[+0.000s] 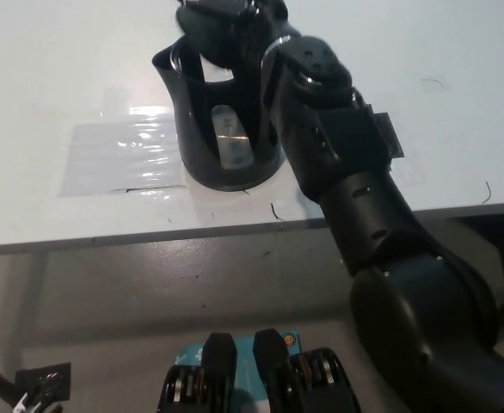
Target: The robot uses its right hand to push down on the lid of a kettle kept in the middle of the desk to close it
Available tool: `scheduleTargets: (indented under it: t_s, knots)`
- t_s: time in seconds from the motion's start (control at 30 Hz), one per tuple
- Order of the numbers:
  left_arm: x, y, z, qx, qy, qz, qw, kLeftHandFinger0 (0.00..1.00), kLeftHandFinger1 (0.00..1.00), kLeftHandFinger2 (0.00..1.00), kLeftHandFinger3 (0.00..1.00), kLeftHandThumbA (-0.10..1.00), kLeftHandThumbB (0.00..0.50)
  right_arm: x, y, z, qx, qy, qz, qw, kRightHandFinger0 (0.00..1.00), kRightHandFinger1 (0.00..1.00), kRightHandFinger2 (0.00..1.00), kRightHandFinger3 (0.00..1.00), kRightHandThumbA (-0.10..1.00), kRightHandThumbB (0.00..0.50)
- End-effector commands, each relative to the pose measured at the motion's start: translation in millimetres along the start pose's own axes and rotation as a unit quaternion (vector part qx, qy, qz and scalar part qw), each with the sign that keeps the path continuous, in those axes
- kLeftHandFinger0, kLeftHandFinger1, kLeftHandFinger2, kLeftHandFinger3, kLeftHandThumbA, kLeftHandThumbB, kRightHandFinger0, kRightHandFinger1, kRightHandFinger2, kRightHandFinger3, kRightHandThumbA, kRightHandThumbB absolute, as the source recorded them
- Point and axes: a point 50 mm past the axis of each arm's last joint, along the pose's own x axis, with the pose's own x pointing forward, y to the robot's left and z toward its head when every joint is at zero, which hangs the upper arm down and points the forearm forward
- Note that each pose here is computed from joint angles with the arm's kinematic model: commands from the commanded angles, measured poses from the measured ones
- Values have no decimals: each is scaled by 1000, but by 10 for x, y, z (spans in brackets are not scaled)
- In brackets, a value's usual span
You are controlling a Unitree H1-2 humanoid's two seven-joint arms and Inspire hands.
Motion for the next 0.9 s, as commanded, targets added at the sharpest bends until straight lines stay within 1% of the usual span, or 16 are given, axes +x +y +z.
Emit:
scheduleTargets:
  t_s: [0.0,0.1,0.13,0.17,0.27,0.33,0.43,0.47,0.5,0.53,0.57,0.63,0.7,0.8,0.83,0.87]
  knots:
    - [-28,-47,62,7,-13,-13,1000,1000,1000,1000,1000,160,237,59,315,289,20,-61,30,997,1000,1000,1000,1000,855,0]
    - [-10,-57,73,8,-14,-13,1000,1000,1000,1000,1000,156,231,68,358,238,28,-58,34,997,1000,1000,1000,1000,863,0]
    - [-7,-55,76,8,-15,-12,1000,1000,1000,1000,1000,154,234,66,383,206,37,-53,36,997,1000,1000,1000,1000,864,0]
    - [-1,-48,79,7,-15,-14,1000,1000,1000,1000,1000,160,250,57,430,140,44,-50,38,997,1000,1000,1000,1000,860,0]
    - [9,-60,84,10,-15,-17,1000,1000,1000,1000,1000,165,252,57,438,108,47,-47,35,997,1000,1000,1000,1000,856,0]
    - [27,-80,87,11,-16,-22,1000,1000,1000,1000,1000,165,241,49,496,55,35,-39,29,998,1000,1000,1000,1000,841,0]
    - [43,-88,106,12,-15,-23,1000,1000,1000,1000,1000,168,249,59,543,90,16,-38,25,999,1000,1000,1000,1000,822,3]
    - [66,-102,117,15,-16,-24,999,1000,1000,1000,1000,163,259,77,619,197,-21,-44,36,998,1000,1000,1000,1000,831,21]
    - [84,-115,131,17,-18,-25,999,1000,1000,1000,1000,155,259,87,640,253,-36,-46,40,998,1000,1000,1000,1000,851,45]
    - [108,-125,142,23,-20,-27,999,1000,1000,1000,1000,164,263,98,697,345,-51,-49,44,997,1000,1000,1000,1000,849,72]
    - [119,-137,150,26,-22,-28,999,1000,1000,1000,1000,167,256,102,716,385,-53,-50,43,996,1000,1000,1000,1000,827,80]
    - [136,-163,162,28,-24,-32,999,997,1000,1000,1000,172,257,107,749,455,-59,-56,42,996,1000,1000,1000,1000,800,73]
    - [134,-189,172,34,-24,-39,998,1000,1000,1000,1000,195,240,107,814,526,-76,-60,45,994,1000,1000,1000,1000,801,41]
    - [109,-211,192,37,-22,-45,998,1000,1000,1000,1000,209,239,106,824,527,-82,-59,43,994,1000,1000,1000,1000,810,43]
    - [104,-217,201,37,-22,-45,998,1000,1000,1000,1000,215,246,105,821,508,-82,-58,44,994,1000,1000,1000,1000,809,52]
    - [106,-215,208,34,-24,-46,998,1000,1000,1000,1000,218,257,102,810,458,-86,-55,42,994,1000,1000,1000,1000,803,35]
